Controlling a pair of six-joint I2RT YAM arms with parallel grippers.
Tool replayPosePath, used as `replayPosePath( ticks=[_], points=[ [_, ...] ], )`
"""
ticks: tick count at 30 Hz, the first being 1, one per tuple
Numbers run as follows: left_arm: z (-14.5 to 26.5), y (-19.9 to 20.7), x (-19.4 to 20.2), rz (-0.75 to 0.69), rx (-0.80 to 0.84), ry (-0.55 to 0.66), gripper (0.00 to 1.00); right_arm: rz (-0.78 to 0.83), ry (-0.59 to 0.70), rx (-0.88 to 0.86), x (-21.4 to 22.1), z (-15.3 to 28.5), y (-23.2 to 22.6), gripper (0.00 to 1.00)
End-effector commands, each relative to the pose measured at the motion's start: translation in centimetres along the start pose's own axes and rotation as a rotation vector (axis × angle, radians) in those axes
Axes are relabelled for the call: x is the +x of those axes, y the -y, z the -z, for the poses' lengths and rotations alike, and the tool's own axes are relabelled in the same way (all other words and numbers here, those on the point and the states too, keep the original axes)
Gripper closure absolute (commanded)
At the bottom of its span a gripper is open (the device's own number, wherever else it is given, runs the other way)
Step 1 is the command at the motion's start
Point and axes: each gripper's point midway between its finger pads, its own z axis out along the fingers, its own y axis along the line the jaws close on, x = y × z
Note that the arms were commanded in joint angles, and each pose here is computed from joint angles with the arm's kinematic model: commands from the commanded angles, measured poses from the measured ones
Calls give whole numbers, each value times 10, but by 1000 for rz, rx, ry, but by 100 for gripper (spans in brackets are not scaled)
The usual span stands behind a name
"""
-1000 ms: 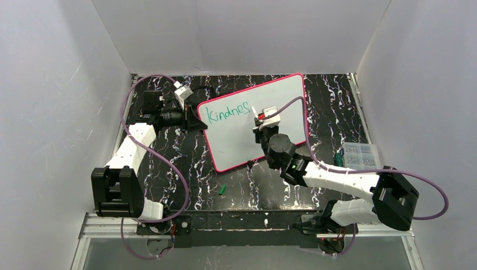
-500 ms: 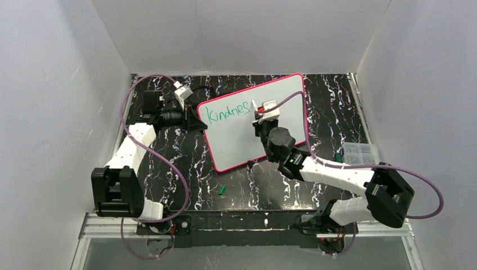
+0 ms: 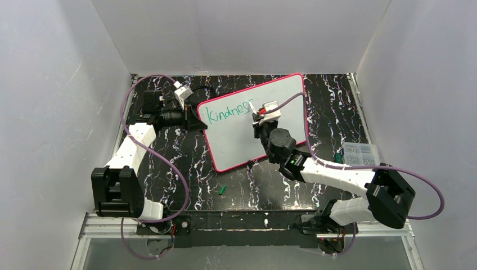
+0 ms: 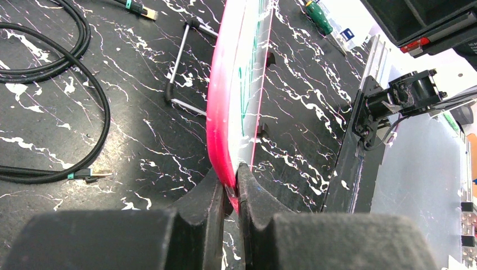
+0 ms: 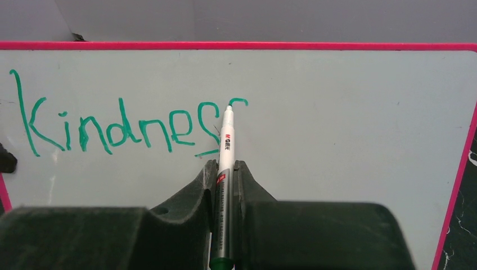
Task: Write a sentence on the whiteboard
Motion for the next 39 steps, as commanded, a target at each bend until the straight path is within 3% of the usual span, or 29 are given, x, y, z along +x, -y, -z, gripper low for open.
replayPosePath(
  ticks=[1,18,39],
  points=[
    [5,-3,-10,-100,-53,4,100,-42,-9,-14,3,8,0,99],
    [6,-2,-10,-101,-53,5,100,-28,-55,69,17,18,19,99],
    [6,-1,-11,-101,-49,8,100,-42,-81,2,26,27,4,99]
  ],
)
